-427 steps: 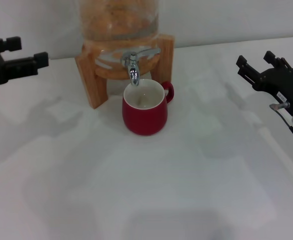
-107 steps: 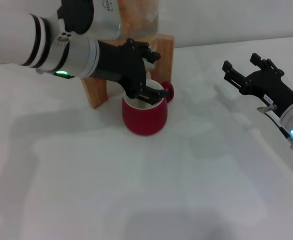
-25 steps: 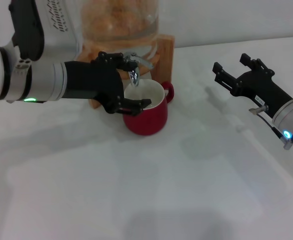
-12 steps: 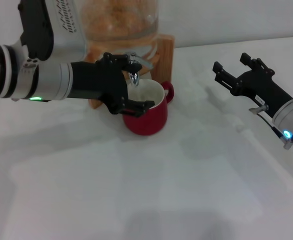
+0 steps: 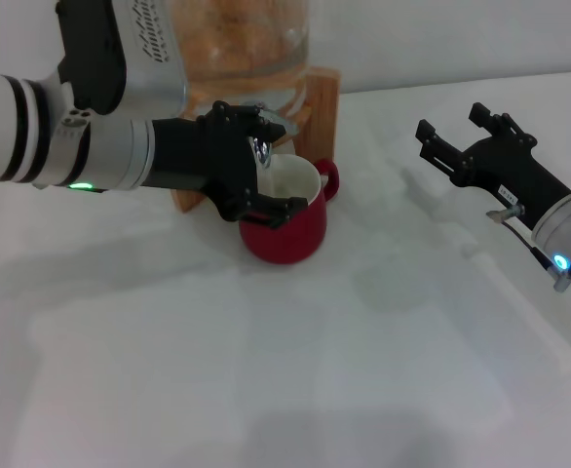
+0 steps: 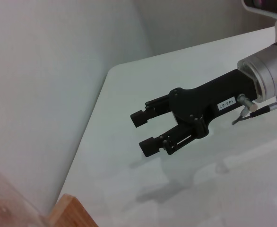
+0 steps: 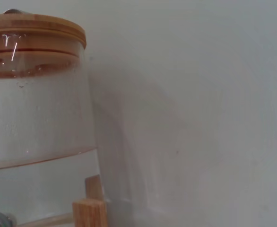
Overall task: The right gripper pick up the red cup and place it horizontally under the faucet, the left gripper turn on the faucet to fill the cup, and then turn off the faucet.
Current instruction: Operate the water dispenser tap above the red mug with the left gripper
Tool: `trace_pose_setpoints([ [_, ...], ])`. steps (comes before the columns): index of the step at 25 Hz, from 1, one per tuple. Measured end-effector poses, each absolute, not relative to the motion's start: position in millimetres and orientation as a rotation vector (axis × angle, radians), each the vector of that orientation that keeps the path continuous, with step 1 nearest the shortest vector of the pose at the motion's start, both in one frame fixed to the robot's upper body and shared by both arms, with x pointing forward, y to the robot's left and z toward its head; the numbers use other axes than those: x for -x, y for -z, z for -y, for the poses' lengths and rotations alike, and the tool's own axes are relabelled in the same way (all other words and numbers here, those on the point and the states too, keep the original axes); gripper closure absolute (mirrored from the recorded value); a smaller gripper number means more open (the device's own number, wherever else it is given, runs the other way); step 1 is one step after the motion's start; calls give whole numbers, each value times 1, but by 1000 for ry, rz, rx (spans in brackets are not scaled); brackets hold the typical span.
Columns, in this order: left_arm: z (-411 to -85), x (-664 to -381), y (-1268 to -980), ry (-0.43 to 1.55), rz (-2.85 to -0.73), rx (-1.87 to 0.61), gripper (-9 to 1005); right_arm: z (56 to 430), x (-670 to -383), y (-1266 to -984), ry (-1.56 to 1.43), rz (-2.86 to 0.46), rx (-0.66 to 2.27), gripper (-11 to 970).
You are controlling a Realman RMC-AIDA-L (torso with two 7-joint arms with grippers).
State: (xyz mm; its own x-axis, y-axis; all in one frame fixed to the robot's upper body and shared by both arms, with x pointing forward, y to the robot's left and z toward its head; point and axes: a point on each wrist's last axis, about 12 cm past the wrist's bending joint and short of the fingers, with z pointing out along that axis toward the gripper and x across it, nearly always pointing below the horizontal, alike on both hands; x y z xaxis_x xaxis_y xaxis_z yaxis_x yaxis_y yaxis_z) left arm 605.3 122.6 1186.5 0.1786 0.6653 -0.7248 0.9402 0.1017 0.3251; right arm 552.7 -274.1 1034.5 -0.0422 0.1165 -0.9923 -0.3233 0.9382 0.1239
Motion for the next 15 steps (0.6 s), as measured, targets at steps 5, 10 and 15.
trace_pose_setpoints([
  [5, -122, -606, -1187, 420, -1556, -1634, 139, 275, -553, -1035, -356, -1574, 165, 116],
  [10, -122, -606, -1187, 420, -1556, -1634, 157, 275, -553, -1035, -356, -1574, 166, 115],
  [15, -121, -607, -1189, 416, -1552, -1633, 157, 274, -553, -1035, -357, -1574, 167, 115],
])
